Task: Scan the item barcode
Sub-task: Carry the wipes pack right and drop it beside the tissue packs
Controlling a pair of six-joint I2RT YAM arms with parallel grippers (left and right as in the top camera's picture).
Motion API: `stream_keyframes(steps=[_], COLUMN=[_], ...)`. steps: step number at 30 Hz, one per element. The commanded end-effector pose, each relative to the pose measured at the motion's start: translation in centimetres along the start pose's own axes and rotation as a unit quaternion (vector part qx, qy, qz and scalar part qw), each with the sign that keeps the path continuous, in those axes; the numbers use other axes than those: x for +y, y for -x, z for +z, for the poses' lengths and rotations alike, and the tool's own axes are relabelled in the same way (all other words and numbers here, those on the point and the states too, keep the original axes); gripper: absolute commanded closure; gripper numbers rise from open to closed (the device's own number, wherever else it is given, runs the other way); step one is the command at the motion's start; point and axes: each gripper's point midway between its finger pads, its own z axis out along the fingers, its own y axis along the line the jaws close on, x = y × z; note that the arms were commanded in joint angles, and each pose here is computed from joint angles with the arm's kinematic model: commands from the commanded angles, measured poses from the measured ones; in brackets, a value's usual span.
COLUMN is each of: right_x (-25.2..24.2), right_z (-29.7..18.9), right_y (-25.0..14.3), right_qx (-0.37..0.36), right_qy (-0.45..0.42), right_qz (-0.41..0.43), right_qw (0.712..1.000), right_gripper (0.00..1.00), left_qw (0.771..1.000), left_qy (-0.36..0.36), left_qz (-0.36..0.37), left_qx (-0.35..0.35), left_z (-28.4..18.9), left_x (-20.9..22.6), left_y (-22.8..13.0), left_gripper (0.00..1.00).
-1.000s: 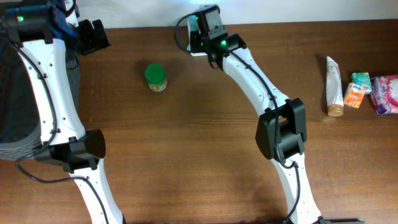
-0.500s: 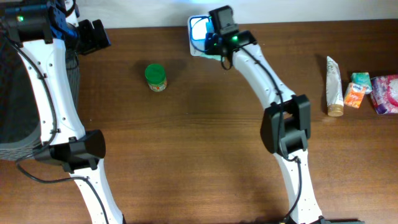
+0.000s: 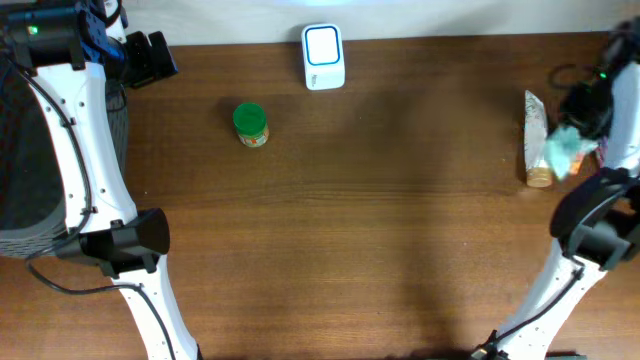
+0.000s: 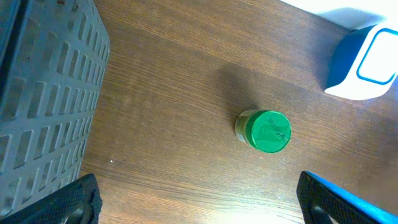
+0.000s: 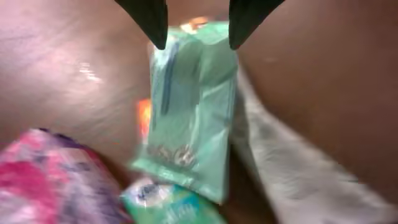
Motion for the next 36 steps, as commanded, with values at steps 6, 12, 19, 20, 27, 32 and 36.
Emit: stream_keyframes(steps=[6, 12, 19, 20, 27, 32, 36], right_x=[1.9, 17.6, 26.9, 27.0, 21.7, 21.7, 21.7], right_z=[0.1, -4.3, -5.7, -5.2, -2.7, -2.7, -2.7], right_y=[-0.9, -5.9, -12.1, -12.1, -8.8, -8.9, -8.9], right_qx=[0.023, 0.025, 0.011, -0.002, -0.019, -0.019, -0.019], right_qy=[0.08, 0.327, 0.323, 0.291, 0.136, 0.136, 0.136], right_qz=[-0.02, -0.23, -0.346, -0.354, -0.263, -0.264, -0.264], right_qw=[0.996, 0.916, 0.881, 0.889, 0.955, 0.955, 0.955], right_gripper=[0.14, 0.14, 0.01, 0.01, 0.01, 0.01, 0.01], left_qw=[1.0, 1.0, 1.0, 1.0, 1.0, 1.0, 0.999], left_qy=[0.001, 0.001, 0.001, 0.001, 0.001, 0.001, -0.001], left_qz=[-0.002, -0.002, -0.002, -0.002, -0.002, -0.002, -0.002], left_qx=[-0.024, -0.024, -0.024, -0.024, -0.024, -0.024, -0.034], left_z=[-1.9, -1.9, -1.9, -1.9, -1.9, -1.9, -1.9], left_x=[0.3, 0.3, 0.3, 0.3, 0.3, 0.3, 0.1], left_y=[0.4, 0.4, 0.4, 0.4, 0.4, 0.4, 0.9], left_gripper=[0.01, 0.01, 0.01, 0.01, 0.01, 0.01, 0.01])
